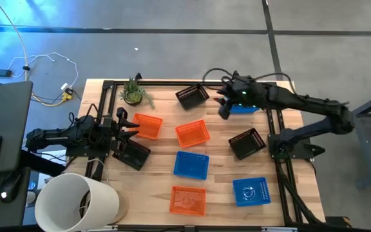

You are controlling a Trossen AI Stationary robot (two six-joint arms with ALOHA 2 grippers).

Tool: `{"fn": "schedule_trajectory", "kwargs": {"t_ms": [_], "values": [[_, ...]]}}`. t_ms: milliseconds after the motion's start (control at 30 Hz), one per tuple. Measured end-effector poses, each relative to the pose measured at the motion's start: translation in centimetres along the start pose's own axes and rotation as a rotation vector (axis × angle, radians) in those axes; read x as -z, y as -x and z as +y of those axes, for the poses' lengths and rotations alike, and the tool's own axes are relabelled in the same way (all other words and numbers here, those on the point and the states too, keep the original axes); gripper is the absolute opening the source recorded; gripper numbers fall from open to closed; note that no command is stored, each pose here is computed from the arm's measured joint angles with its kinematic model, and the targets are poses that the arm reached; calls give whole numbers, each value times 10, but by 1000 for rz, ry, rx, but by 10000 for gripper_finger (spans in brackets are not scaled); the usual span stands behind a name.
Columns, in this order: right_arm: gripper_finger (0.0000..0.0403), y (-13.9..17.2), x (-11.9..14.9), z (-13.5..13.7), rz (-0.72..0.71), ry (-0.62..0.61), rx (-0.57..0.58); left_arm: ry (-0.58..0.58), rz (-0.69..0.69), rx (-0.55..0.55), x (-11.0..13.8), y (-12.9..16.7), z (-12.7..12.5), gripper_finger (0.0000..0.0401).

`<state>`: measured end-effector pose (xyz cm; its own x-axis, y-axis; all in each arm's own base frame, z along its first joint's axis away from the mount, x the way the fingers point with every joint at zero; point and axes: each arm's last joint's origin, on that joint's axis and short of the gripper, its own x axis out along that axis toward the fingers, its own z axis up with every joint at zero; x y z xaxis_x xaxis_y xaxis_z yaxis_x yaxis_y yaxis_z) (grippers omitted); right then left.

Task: Stack baskets by color
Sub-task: Stack the top right orange basket on top of the bottom right orange basket

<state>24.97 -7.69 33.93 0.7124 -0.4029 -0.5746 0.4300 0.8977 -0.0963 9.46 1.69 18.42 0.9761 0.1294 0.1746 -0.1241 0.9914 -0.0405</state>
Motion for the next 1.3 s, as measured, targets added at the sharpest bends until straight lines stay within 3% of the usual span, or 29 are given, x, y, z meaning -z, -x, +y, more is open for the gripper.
{"fn": "schedule_trajectory", "kwargs": {"t_ms": [100,233,567,833,1300], "values": [[173,-19,-4,4,45,33,-30,1,9,0,1,0,0,107],[194,-44,-3,10,102,172,-102,1,31,-2,3,0,0,107],[197,-108,18,26,259,357,-249,11,51,-3,5,0,0,107],[197,-144,40,33,370,382,-302,11,52,-3,5,0,0,107],[197,-180,60,42,413,352,-337,11,53,-3,5,0,0,107]]}}
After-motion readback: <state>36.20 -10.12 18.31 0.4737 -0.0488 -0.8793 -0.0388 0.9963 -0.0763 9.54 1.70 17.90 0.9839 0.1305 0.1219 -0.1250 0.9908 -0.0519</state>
